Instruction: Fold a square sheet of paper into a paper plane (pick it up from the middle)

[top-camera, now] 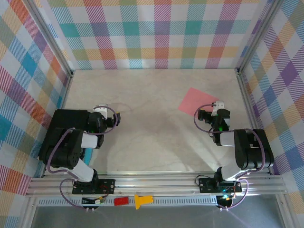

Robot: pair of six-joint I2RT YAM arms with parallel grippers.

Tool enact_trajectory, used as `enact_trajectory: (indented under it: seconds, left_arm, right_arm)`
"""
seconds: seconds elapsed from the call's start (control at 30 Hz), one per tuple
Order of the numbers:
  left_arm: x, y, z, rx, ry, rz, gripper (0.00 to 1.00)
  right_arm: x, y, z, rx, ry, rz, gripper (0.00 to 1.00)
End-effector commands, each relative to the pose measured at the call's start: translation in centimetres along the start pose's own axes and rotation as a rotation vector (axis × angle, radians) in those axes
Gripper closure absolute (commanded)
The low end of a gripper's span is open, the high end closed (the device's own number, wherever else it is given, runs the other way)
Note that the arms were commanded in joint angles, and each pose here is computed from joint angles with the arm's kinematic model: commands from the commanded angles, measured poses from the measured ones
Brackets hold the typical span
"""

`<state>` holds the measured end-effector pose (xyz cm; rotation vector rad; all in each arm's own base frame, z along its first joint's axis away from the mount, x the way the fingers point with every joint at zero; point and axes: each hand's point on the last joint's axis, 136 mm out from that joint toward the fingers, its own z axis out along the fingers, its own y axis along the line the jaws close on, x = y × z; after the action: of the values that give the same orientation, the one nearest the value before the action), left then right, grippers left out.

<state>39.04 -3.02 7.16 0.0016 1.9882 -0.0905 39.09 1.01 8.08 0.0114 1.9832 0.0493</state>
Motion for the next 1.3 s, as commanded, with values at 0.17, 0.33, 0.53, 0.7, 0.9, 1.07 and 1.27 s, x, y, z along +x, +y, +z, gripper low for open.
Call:
enact_trajectory:
  seconds: [0.17, 0.33, 0.53, 0.7, 0.9, 1.07, 1.27]
  left_arm:
    - [-1.3, 0.4, 0.3, -0.005, -0.042, 0.013, 0.00]
    - [-1.4, 0.5, 0.3, -0.007, -0.041, 0.007, 0.00]
    - [-1.4, 1.8, 0.5, -0.084, -0.034, -0.023, 0.00]
    - [-1.4, 1.8, 0.5, -0.083, -0.033, -0.022, 0.00]
    - [-1.4, 1.8, 0.5, -0.084, -0.035, -0.023, 0.00]
    - [-1.5, 1.8, 0.4, -0.084, -0.038, -0.022, 0.00]
    - [-2.8, 2.4, -1.1, -0.124, -0.099, -0.042, 0.00]
  right_arm:
    - [-1.3, 0.3, 0.3, -0.004, -0.045, -0.015, 0.01]
    - [-1.3, 0.3, 0.2, -0.005, -0.046, -0.015, 0.01]
    - [-1.3, 0.3, 0.3, -0.005, -0.045, -0.016, 0.01]
    - [-1.3, 0.3, 0.3, -0.005, -0.044, -0.014, 0.01]
    - [-1.3, 0.3, 0.3, -0.006, -0.043, -0.015, 0.01]
    - [-1.3, 0.3, 0.2, -0.005, -0.046, -0.015, 0.01]
    - [-2.6, -0.3, -0.6, 0.034, -0.046, -0.001, 0.01]
